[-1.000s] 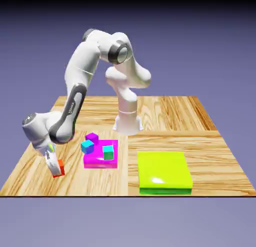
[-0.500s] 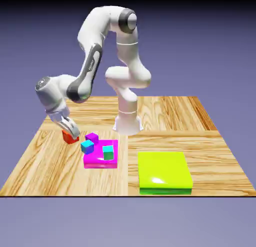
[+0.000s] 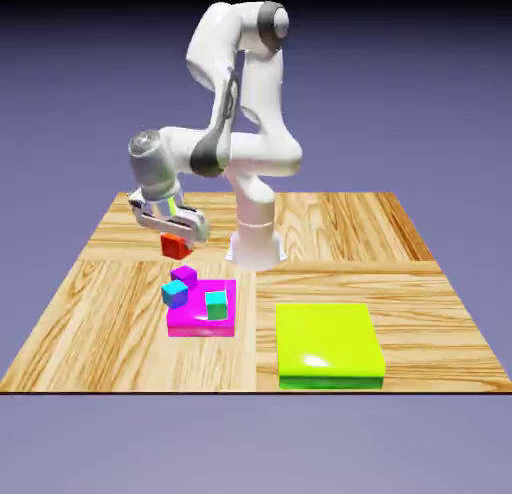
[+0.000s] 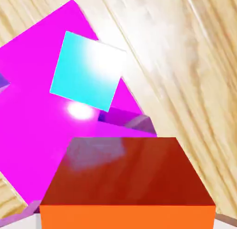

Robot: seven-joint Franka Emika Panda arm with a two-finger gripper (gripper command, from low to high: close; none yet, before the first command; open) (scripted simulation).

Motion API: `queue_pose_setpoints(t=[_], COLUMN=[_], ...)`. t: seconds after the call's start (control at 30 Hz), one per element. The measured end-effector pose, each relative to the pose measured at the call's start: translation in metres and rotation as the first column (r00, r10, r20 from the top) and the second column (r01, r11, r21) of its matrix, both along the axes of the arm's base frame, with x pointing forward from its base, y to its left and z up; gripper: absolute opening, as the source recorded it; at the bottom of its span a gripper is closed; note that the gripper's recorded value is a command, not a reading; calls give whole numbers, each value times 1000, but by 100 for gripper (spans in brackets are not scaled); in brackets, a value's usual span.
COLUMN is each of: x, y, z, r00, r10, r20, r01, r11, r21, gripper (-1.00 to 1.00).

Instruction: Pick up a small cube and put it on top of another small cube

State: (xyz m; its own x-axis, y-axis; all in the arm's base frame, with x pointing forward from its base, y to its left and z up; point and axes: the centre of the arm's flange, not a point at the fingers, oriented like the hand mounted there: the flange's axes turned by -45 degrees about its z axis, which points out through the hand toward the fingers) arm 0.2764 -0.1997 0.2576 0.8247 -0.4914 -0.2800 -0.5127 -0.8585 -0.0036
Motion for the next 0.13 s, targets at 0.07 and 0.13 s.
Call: queue_pose_setpoints(t=[0.07, 0.13], x=[-5, -5], y=[2, 2], z=[-18, -18], r00=[1000, 1000], r10=[0, 0], r20=[-1, -2], r01=[0, 0], r11=[1000, 1000], r21=[-1, -3], gripper=[100, 100])
